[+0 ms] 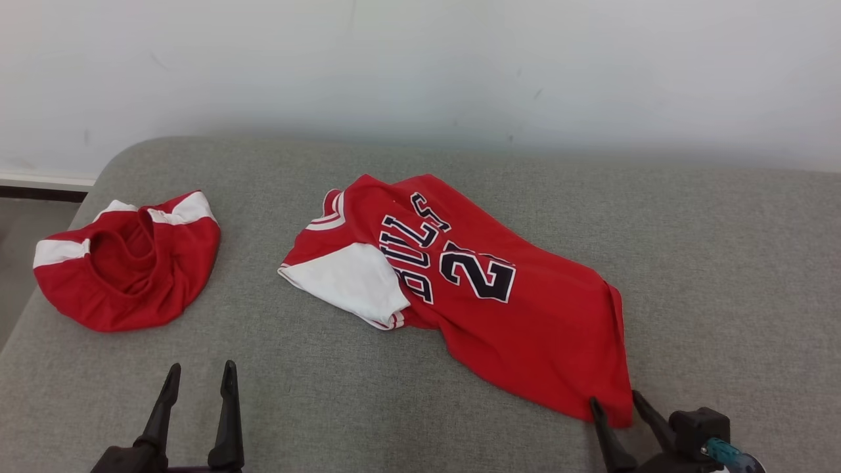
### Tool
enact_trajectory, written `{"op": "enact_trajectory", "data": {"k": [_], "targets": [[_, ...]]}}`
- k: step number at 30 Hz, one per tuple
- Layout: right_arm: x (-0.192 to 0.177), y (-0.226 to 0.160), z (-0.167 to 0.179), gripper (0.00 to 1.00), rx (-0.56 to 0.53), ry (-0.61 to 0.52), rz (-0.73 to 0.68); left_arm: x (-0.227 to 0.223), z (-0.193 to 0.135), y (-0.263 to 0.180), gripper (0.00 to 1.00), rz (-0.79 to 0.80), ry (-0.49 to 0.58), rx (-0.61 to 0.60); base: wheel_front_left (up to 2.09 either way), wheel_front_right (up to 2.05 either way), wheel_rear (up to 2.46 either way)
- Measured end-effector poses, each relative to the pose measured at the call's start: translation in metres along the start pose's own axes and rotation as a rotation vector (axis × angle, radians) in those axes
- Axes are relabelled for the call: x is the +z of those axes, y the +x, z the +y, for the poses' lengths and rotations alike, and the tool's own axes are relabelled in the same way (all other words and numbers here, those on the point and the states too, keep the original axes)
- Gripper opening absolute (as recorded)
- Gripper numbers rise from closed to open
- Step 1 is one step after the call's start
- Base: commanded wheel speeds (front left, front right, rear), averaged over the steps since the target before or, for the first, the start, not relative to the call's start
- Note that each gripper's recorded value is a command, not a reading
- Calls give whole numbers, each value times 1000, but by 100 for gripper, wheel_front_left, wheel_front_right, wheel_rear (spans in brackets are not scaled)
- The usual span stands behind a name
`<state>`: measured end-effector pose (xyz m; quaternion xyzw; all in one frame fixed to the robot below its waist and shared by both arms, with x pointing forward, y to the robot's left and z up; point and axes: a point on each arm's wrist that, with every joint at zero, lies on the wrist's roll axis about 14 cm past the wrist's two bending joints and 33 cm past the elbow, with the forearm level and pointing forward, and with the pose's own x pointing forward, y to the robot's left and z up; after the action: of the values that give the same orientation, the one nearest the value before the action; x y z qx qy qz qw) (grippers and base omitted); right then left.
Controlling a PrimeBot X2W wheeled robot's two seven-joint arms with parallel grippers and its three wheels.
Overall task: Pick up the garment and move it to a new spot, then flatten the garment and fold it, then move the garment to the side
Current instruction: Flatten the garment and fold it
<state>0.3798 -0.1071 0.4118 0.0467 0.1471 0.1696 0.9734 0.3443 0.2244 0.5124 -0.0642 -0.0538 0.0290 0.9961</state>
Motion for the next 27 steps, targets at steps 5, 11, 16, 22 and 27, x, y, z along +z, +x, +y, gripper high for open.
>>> {"op": "enact_trajectory", "data": {"k": [5,11,16,22,27], "targets": [[-10,9,4,0,20,9,39,-1,3,-1,100,4,-1,13,0,0,0],[6,6,2,0,26,16,-33,-4,-2,2,100,8,-9,0,0,0,0],[20,-11,-4,0,31,-11,-94,-9,-13,4,100,21,-23,-26,0,0,0],[24,-46,-13,0,5,34,-126,-12,-26,11,100,28,-33,-62,0,0,0],[28,-72,-12,0,-6,94,-108,-13,-32,13,100,31,-40,-80,0,0,0]]}}
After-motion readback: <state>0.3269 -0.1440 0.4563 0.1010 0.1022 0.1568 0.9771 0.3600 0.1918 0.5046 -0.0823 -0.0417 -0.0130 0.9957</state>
